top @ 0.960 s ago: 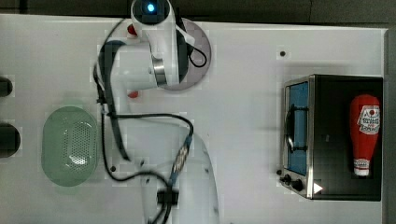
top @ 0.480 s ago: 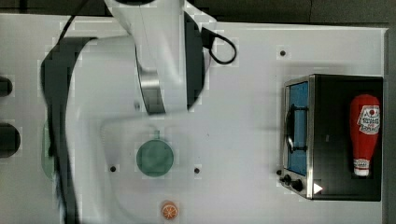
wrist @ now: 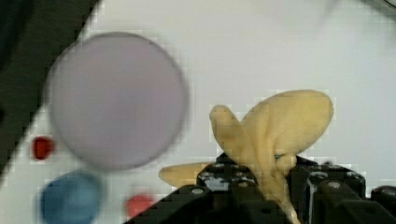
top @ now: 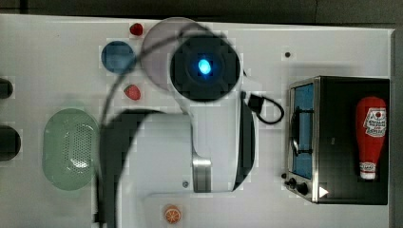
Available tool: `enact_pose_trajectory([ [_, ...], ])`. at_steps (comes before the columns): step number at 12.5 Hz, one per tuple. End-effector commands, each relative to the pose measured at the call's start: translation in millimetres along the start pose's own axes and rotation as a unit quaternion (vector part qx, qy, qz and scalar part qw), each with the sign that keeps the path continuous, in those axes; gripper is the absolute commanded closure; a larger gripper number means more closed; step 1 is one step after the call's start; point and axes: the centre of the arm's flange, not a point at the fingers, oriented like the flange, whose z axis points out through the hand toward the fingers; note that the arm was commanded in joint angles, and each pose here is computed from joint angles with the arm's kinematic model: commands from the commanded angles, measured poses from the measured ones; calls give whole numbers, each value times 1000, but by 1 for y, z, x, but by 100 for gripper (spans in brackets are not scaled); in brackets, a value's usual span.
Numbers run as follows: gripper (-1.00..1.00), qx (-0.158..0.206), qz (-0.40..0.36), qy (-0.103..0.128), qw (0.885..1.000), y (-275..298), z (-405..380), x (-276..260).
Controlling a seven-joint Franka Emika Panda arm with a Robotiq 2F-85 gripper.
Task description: Pick banana from plate and place on table.
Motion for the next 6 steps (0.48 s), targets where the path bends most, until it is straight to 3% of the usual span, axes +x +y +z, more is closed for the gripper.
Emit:
enact_pose_trajectory([
  [1, 52, -49, -3, -25, 998, 44, 95, 5],
  [6, 52, -24, 5, -17, 1000, 74, 187, -4],
])
